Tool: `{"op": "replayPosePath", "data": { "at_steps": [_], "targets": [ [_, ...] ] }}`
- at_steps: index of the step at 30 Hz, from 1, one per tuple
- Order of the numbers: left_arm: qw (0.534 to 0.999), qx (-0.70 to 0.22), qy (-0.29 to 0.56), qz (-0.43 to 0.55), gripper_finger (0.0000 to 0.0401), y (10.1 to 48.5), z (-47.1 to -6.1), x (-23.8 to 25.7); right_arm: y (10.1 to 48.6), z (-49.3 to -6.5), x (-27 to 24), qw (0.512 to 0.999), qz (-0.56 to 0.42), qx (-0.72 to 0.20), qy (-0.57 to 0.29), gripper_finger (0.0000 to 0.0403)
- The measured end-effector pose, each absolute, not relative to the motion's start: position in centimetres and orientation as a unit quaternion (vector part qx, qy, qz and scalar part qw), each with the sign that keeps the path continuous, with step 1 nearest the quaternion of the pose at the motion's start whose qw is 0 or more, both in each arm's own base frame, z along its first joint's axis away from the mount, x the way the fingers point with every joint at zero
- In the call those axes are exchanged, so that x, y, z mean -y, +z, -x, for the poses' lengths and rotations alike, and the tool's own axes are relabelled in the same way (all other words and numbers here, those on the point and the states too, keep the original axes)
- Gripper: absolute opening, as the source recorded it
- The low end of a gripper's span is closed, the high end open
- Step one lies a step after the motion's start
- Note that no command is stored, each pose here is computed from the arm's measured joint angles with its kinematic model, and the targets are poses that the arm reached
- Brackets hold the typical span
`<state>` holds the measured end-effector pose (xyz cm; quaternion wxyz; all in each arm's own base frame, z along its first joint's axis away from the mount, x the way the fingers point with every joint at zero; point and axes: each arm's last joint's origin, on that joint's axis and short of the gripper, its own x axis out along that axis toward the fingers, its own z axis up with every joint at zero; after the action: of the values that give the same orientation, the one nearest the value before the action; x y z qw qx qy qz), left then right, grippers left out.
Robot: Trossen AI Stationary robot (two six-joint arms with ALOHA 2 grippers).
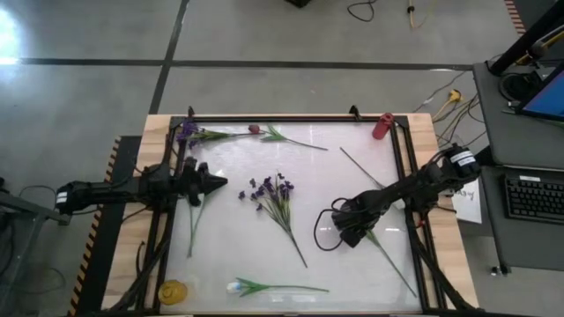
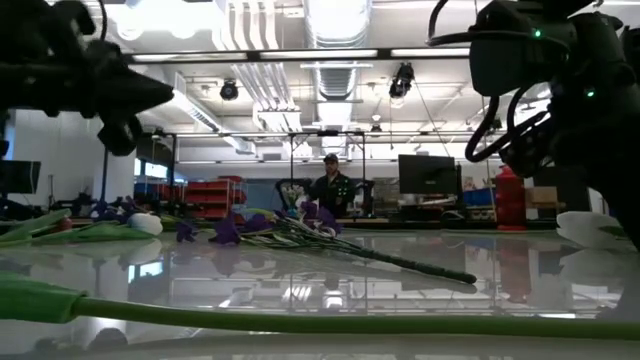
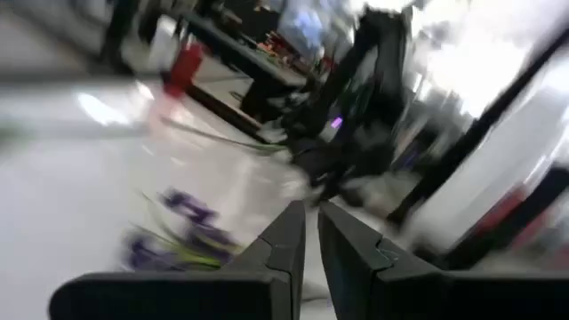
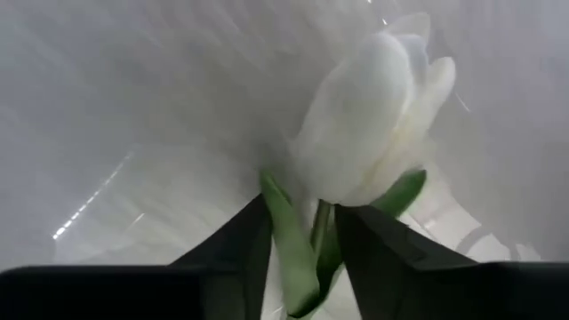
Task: Sort flowers into vase by color
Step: Put the middle right white tulip into the red flower vase
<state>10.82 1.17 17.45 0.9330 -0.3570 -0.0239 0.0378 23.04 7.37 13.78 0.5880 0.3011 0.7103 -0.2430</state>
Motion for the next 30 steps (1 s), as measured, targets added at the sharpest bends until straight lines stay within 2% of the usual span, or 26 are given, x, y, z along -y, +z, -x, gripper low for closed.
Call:
{"op": "replayPosePath", "data": {
  "at_steps": [3, 8, 12, 18, 23, 26, 30],
  "targets": [
    [0.88, 0.038, 0.032, 0.472, 0.0025, 17.6, -10.8, -1.2, 13.8, -23.1, -7.4, 0.592, -0.303, -0.707, -0.242, 0.0071],
    [0.868, 0.055, 0.043, 0.492, 0.0025, 17.8, -10.8, -1.3, 13.8, -23.2, -7.4, 0.598, -0.306, -0.702, -0.236, 0.0019],
    [0.868, 0.057, 0.042, 0.491, 0.0025, 17.8, -10.8, -1.3, 15.2, -23.7, -7.3, 0.627, -0.311, -0.674, -0.237, 0.0012],
    [0.873, 0.06, 0.041, 0.482, 0.0025, 17.9, -10.8, -1.3, 21.4, -25.3, -5.7, 0.724, -0.329, -0.548, -0.26, 0.001],
    [0.881, 0.083, 0.03, 0.465, 0.0025, 18.4, -10.7, -1.3, 28.4, -25.0, -1.8, 0.821, -0.248, -0.369, -0.358, 0.001],
    [0.881, 0.108, 0.017, 0.461, 0.0025, 19.0, -10.7, -1.3, 32.5, -24.0, 1.2, 0.838, -0.184, -0.276, -0.433, 0.001],
    [0.896, 0.115, 0.017, 0.428, 0.0025, 19.1, -10.6, -1.3, 37.5, -21.7, 4.7, 0.821, -0.106, -0.178, -0.532, 0.0009]
  ]
}}
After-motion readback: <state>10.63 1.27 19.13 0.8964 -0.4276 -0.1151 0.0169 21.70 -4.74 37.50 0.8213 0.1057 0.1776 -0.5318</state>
